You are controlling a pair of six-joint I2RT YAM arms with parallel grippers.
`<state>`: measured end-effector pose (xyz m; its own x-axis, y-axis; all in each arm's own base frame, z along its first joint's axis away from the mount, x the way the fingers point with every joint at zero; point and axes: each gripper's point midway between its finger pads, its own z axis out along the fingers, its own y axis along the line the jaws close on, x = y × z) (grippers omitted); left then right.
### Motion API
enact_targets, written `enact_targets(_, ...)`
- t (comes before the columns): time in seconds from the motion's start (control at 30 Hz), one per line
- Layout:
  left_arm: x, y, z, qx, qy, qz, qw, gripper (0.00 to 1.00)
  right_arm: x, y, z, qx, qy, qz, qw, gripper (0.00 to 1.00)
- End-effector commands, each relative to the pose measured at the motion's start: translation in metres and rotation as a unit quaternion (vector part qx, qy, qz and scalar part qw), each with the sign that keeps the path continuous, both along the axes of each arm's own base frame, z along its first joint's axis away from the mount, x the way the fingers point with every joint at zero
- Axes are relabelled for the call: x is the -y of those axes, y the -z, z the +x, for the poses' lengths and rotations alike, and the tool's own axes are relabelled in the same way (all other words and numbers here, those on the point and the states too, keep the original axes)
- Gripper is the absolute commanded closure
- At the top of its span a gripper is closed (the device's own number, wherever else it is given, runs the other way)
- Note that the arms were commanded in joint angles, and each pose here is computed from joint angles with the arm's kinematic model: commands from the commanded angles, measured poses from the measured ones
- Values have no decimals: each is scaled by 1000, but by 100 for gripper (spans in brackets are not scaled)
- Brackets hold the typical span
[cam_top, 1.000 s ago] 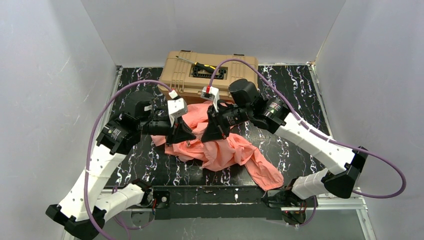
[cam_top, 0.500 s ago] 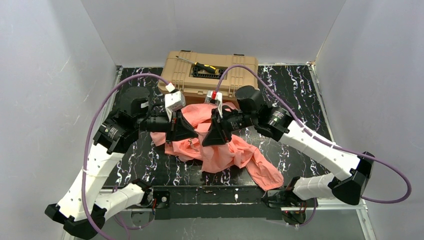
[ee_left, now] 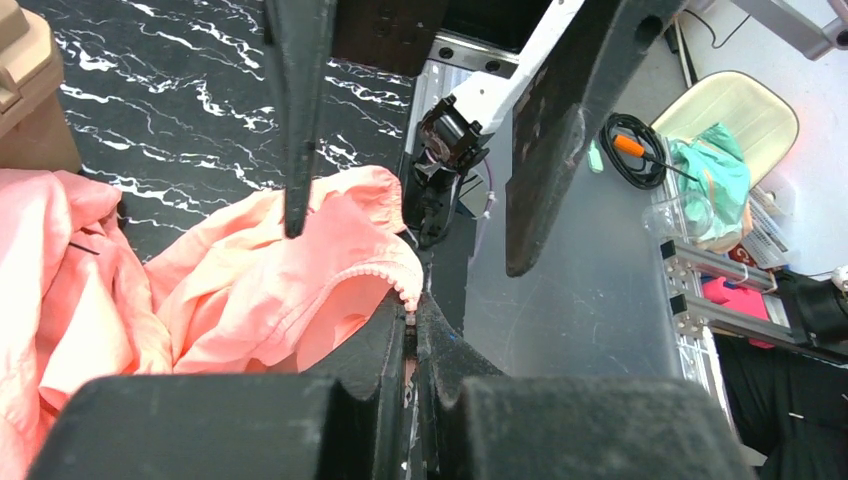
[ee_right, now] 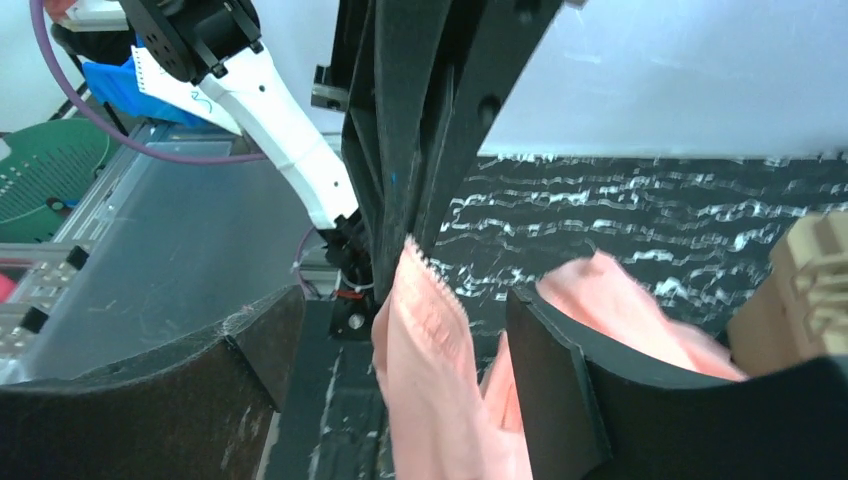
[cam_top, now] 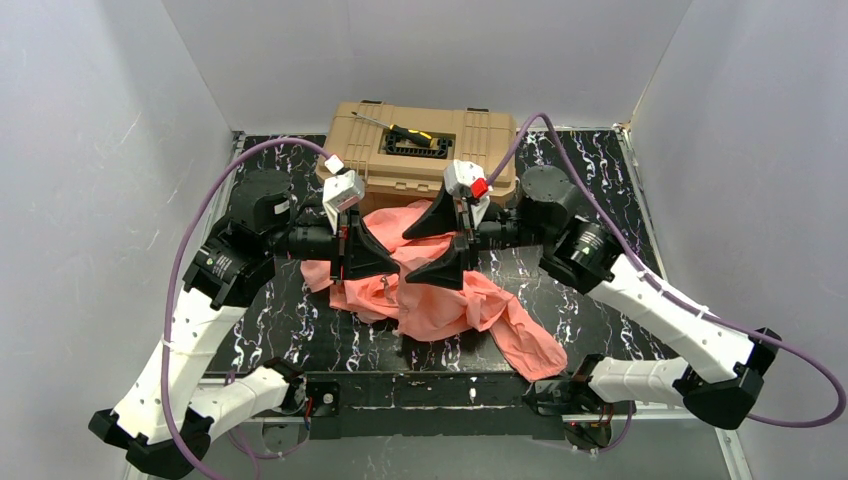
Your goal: Zip up the jacket
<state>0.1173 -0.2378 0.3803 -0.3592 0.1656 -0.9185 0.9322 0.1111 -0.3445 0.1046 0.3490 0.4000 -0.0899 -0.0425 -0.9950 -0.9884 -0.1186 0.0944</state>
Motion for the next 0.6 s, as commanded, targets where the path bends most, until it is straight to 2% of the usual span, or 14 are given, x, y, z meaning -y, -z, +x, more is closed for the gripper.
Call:
enact_targets(0.0, 0, -15, -10, -3, 18, -21, 1000, 100, -17, -21, 3, 39, -33, 54, 997, 16)
enact_targets(0.1, 0, -17, -10, -5, 17, -24, 1000, 100, -25, -16, -5, 12, -73, 75, 994, 16)
enact_targets(0.2, 0, -19, -8, -1, 13, -24, 1000, 100, -25, -13, -13, -19, -94, 96, 991, 20)
enact_targets(0.47, 1, -22, 0, 16, -2, -28, 999, 100, -19, -12, -22, -67, -106, 136, 983, 38)
enact_targets(0.57, 0, -22, 2, 19, -7, -28, 999, 100, -16, -17, -22, -72, -101, 158, 980, 52)
